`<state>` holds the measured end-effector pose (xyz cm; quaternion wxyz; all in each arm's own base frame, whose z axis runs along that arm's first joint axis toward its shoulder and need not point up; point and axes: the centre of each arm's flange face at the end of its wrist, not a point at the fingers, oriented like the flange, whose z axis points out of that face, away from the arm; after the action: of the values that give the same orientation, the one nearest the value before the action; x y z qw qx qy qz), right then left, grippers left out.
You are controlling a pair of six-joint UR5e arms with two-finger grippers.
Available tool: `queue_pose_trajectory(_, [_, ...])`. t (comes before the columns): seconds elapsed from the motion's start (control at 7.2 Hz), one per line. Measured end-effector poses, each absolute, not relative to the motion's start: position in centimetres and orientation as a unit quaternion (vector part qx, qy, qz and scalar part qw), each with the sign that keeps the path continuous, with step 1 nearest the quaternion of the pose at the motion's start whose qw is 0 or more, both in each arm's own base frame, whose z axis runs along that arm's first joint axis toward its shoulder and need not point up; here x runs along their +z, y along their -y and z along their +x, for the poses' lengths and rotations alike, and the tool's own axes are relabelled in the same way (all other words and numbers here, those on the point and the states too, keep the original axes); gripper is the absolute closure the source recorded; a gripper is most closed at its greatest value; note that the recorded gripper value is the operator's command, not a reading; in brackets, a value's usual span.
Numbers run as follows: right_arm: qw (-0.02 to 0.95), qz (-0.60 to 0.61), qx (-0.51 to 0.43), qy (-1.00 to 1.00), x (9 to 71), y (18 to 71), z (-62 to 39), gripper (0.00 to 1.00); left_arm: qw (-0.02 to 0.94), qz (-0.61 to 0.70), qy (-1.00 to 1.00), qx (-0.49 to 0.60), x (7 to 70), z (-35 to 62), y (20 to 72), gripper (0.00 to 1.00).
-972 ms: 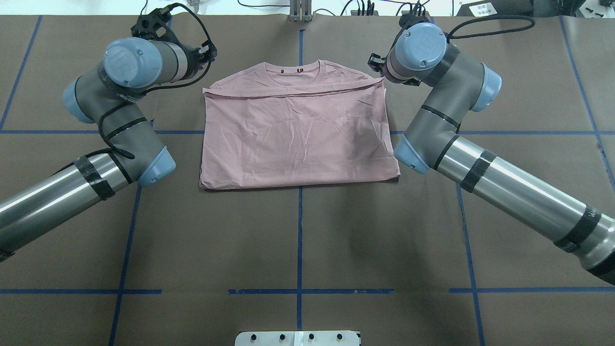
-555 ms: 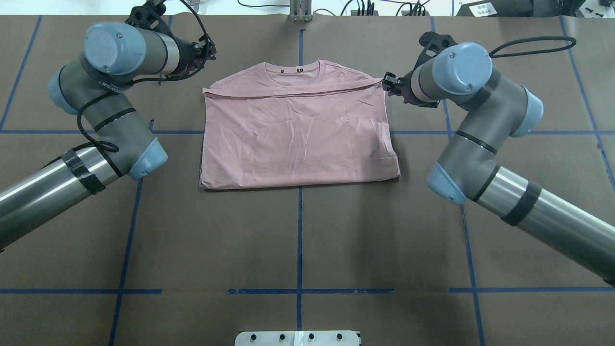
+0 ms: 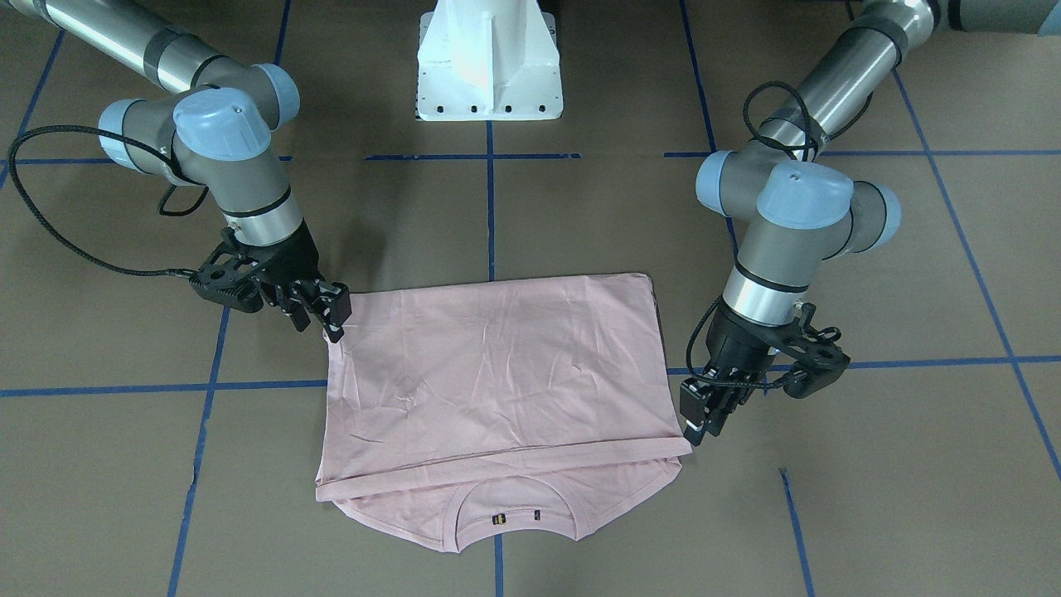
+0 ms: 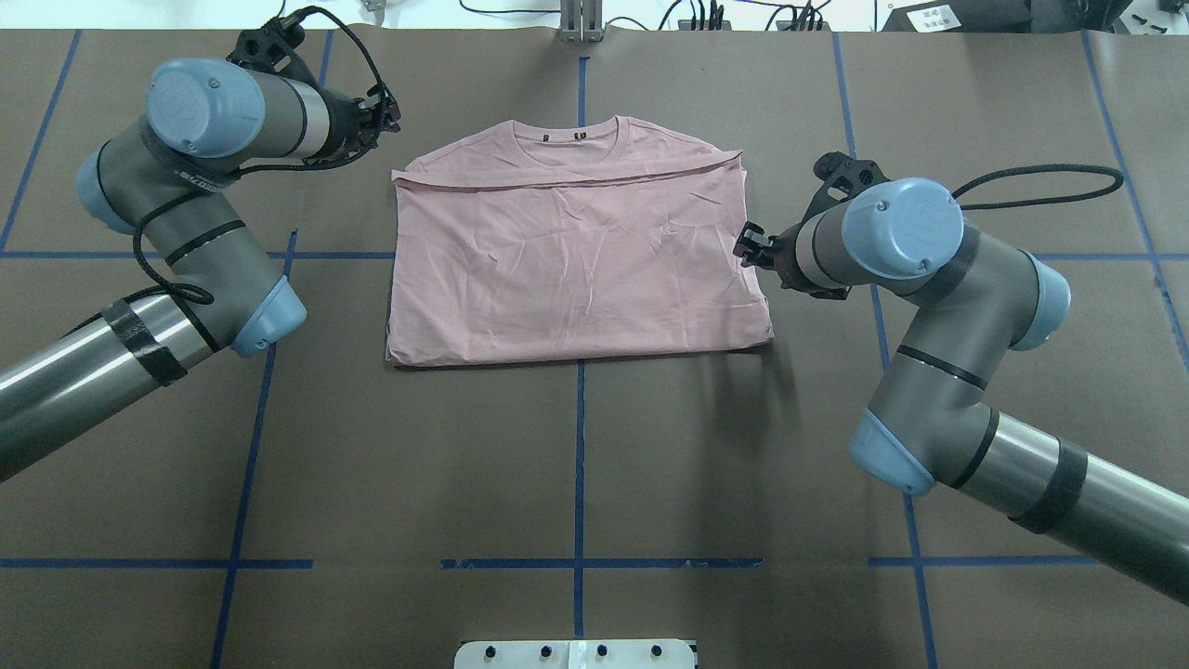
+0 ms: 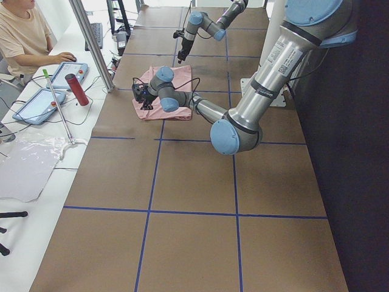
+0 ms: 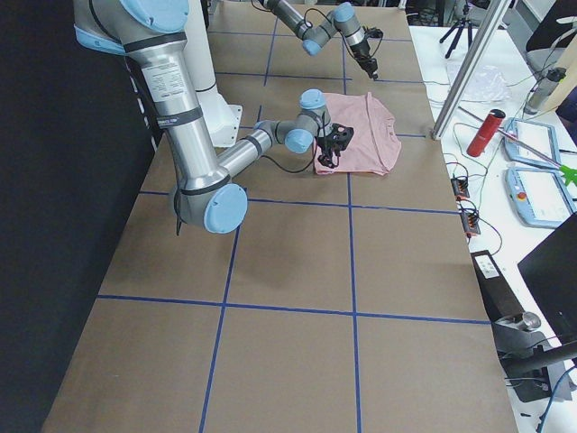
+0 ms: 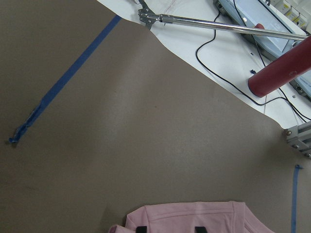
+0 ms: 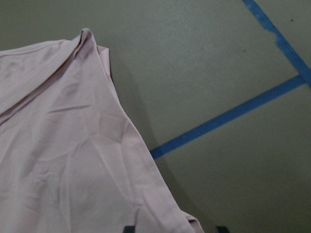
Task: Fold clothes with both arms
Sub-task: 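Move the right gripper to the folded shirt's corner nearest it and grasp it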
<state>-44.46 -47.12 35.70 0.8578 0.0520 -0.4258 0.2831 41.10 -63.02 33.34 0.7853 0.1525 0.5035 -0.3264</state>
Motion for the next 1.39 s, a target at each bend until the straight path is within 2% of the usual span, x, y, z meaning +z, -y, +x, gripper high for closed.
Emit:
queue_pose_trajectory(0.42, [0.865, 0.036, 0.280, 0.414, 37.5, 43.7, -46.3, 0.37, 0.783, 0.155, -0.506, -0.327, 35.0, 40.1, 62.3, 0.56])
queue_pose_trajectory(0.56, [0.866, 0.034, 0.279, 0.413, 37.6, 43.2, -46.7, 0.42, 0.781, 0.156, -0.508, -0.328, 35.2, 39.4, 61.8, 0.56])
queue_pose_trajectory(0.83, [0.866, 0.037, 0.279, 0.412, 37.7, 43.0, -47.1, 0.77, 0.779, 0.158, -0.509, -0.330, 35.6, 38.6, 61.2, 0.56])
queue_pose_trajectory(0.97, [0.867, 0.039, 0.281, 0.411, 37.8, 43.0, -47.0, 1.00, 0.778, 0.158, -0.511, -0.331, 35.5, 38.6, 61.1, 0.56])
queue_pose_trajectory(1.39, [0.867, 0.038, 0.280, 0.412, 37.7, 42.7, -47.2, 1.00, 0.771, 0.157, -0.516, -0.337, 34.8, 38.2, 60.9, 0.56])
